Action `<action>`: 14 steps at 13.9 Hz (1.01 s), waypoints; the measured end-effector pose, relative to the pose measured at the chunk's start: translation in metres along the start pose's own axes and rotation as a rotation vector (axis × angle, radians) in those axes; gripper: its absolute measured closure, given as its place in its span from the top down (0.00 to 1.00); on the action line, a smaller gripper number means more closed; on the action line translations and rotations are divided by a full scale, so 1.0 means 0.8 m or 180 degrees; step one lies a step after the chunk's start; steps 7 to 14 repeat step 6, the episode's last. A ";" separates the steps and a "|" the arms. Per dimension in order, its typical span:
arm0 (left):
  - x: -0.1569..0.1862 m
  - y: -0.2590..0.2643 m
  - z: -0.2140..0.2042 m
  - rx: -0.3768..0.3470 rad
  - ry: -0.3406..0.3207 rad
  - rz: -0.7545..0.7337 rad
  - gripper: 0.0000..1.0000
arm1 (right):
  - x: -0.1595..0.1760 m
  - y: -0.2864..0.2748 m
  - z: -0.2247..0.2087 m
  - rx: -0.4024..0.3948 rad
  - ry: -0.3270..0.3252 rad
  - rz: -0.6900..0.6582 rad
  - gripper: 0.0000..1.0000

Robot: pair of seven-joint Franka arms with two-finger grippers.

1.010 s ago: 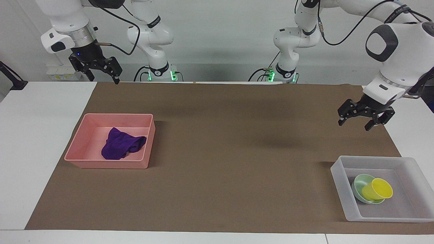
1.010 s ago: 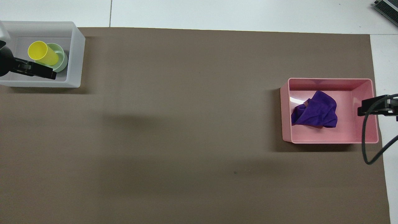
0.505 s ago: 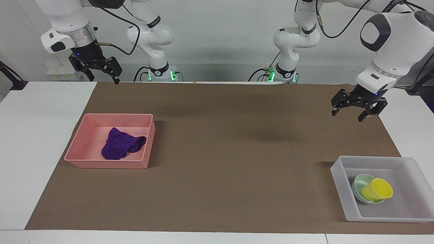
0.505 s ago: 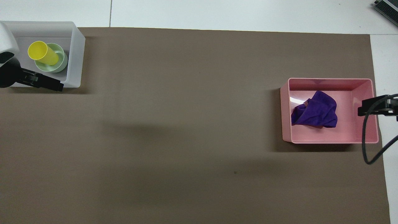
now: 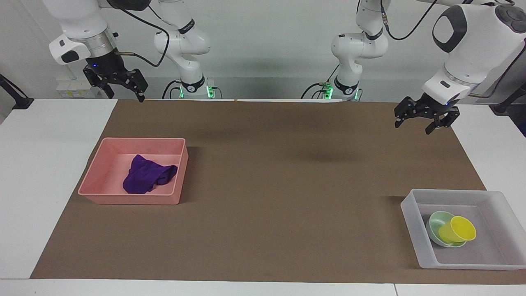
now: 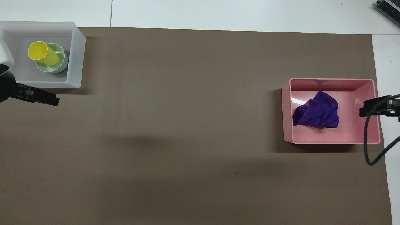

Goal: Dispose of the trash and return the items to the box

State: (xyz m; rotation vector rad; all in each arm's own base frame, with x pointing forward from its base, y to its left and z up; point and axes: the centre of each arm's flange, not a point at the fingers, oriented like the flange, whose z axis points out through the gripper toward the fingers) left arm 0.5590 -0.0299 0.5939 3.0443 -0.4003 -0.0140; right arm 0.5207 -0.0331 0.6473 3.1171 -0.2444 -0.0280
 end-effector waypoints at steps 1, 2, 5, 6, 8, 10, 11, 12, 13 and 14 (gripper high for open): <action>-0.004 0.000 0.000 0.0002 -0.0006 -0.0010 1.00 | 0.000 0.000 0.000 0.0000 0.0001 0.0000 1.00; -0.006 0.000 0.000 0.0003 -0.0008 -0.0023 1.00 | 0.000 0.000 0.000 0.0000 0.0002 0.0000 1.00; -0.008 0.001 0.000 0.0004 -0.0010 -0.0073 1.00 | 0.000 0.000 0.000 0.0000 0.0002 0.0000 1.00; -0.008 0.001 0.000 0.0004 -0.0010 -0.0088 1.00 | 0.000 0.000 0.000 0.0000 0.0002 0.0000 1.00; -0.008 0.001 0.000 0.0004 -0.0010 -0.0088 1.00 | 0.000 0.000 0.000 0.0000 0.0002 0.0000 1.00; -0.008 0.001 0.000 0.0004 -0.0010 -0.0088 1.00 | 0.000 0.000 0.000 0.0000 0.0002 0.0000 1.00; -0.008 0.001 0.000 0.0004 -0.0010 -0.0088 1.00 | 0.000 0.000 0.000 0.0000 0.0002 0.0000 1.00; -0.008 0.001 0.000 0.0004 -0.0010 -0.0088 1.00 | 0.000 0.000 0.000 0.0000 0.0002 0.0000 1.00; -0.008 0.001 0.000 0.0004 -0.0010 -0.0088 1.00 | 0.000 0.000 0.000 0.0000 0.0002 0.0000 1.00; -0.008 0.001 0.000 0.0004 -0.0010 -0.0088 1.00 | 0.000 0.000 0.000 0.0000 0.0002 0.0000 1.00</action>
